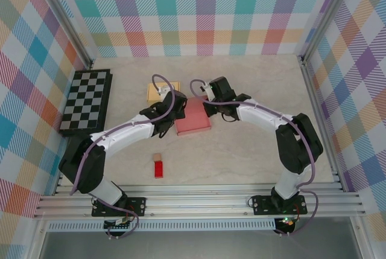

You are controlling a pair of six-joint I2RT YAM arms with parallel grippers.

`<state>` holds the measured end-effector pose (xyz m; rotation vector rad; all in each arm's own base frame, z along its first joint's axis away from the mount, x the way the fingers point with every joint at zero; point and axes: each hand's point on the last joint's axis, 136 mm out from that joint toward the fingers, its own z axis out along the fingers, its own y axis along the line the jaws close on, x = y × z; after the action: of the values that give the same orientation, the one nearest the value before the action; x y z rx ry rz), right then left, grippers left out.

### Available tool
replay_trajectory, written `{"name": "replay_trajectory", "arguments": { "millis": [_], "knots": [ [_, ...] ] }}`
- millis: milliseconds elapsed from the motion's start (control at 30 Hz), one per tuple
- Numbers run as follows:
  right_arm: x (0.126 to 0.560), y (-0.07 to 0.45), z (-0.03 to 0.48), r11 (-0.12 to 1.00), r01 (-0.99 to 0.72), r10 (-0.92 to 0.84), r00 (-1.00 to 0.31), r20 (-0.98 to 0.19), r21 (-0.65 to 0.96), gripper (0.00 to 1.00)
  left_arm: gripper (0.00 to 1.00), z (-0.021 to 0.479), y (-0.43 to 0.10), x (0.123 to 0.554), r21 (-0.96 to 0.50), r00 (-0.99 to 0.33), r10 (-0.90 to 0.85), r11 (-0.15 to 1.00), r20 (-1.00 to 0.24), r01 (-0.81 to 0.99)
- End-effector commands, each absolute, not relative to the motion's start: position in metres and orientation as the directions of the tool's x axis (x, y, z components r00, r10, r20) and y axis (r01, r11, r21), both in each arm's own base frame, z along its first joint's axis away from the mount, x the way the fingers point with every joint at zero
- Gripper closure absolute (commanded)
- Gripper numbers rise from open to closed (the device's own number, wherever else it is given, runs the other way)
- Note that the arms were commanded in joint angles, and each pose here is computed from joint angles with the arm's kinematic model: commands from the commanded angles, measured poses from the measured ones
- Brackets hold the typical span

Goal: Fold the paper box

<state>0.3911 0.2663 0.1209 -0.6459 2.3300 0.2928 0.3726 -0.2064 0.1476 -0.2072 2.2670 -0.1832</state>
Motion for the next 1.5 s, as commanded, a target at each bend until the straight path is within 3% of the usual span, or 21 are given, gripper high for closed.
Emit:
{"name": "replay_trajectory", "arguments": {
  "millis": [0, 333, 733, 1133, 1467],
  "knots": [
    [0.395, 0.264, 0.15, 0.888, -0.447, -0.222, -0.623, -0.75, 0.108, 1.0, 1.0, 0.138, -0.222, 0.372, -0.366, -0.628, -0.366, 0.921, -0.687, -0.137],
    [0.356, 0.249, 0.122, 0.901, -0.409, -0.182, -0.662, -0.727, 0.147, 1.0, 1.0, 0.107, -0.222, 0.336, -0.381, -0.657, -0.362, 0.916, -0.661, -0.123],
    [0.329, 0.254, 0.117, 0.91, -0.314, -0.076, -0.767, -0.637, 0.269, 0.98, 1.0, 0.094, -0.216, 0.318, -0.274, -0.713, -0.26, 0.956, -0.65, -0.099],
    [0.296, 0.241, 0.083, 0.945, -0.232, -0.036, -0.774, -0.632, 0.23, 0.95, 1.0, 0.059, -0.204, 0.293, -0.216, -0.773, -0.169, 0.976, -0.611, -0.042],
    [0.28, 0.236, 0.083, 0.95, -0.195, -0.012, -0.803, -0.596, 0.243, 0.71, 1.0, 0.057, -0.186, 0.274, -0.19, -0.762, -0.151, 0.981, -0.63, -0.037]
  ]
}}
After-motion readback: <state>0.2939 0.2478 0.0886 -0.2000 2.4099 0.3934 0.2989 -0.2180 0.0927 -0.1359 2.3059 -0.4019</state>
